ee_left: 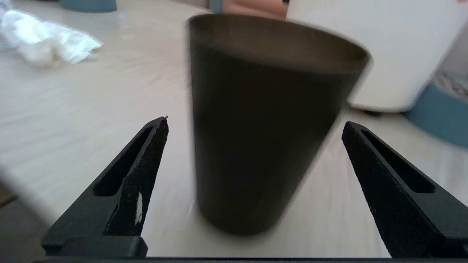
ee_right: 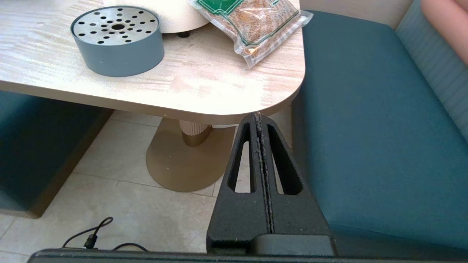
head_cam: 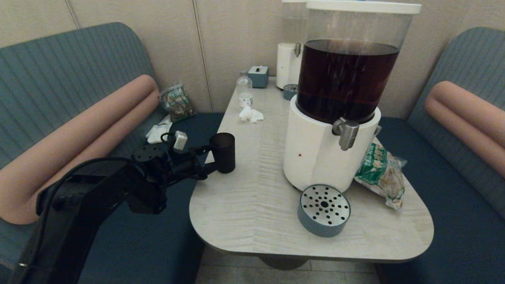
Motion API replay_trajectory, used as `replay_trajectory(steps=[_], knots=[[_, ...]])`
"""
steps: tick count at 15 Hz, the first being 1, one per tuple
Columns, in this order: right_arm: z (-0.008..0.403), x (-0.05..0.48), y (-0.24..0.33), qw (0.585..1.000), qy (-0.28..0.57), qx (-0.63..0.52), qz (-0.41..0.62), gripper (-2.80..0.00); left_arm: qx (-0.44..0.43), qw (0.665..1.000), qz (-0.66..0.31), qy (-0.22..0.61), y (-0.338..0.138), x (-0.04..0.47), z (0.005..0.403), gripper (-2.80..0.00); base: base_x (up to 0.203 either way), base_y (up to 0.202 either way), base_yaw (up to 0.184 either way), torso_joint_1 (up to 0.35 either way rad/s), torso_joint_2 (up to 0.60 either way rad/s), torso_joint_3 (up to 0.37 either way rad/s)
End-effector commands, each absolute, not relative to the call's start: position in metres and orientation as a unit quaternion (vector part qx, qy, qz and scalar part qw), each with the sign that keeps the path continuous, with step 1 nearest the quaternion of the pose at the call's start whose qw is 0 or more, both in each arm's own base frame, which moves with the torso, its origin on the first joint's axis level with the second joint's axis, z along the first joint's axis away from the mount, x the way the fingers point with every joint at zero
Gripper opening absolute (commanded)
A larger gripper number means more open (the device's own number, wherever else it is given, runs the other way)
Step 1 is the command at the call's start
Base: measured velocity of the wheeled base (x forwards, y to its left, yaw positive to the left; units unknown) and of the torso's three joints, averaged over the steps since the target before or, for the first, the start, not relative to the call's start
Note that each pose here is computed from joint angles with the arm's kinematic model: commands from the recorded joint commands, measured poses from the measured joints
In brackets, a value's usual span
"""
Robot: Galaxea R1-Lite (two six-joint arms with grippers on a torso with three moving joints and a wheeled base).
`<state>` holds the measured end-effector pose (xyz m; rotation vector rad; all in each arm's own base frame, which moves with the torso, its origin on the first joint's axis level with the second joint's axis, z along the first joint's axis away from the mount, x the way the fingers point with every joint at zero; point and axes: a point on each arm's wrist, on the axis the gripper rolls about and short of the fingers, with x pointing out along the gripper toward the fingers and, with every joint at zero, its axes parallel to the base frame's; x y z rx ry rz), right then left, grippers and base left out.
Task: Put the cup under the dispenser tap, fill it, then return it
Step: Pick up the cup
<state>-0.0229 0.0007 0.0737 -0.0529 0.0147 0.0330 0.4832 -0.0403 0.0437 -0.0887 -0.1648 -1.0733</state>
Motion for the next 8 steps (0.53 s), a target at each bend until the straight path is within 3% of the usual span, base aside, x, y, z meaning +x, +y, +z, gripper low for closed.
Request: replay_trajectory(steps=[1,7,8], knots=[[0.073,-0.023,0.001,0.999,0.008,-0.027,0.017,-2.8,-0.048,0.853,-0.513,-0.082,-0.047,0.49,0.034,0.0,0.0,0.0,0.0,0.0,0.0,0.0],[0.073,-0.023,0.001,0.999,0.008,-0.027,0.017,-2.8,-0.053,0.858,-0.503,-0.09,-0.059,0.495,0.027,0.0,0.0,0.0,0.0,0.0,0.0,0.0],[0.073,-0.023,0.001,0.999,0.008,-0.027,0.017,-2.8,-0.053,0.858,-0.503,-0.09,-0.059,0.495,0.027,-2.8,0.0,0.0,0.0,0.0,0.0,0.0]])
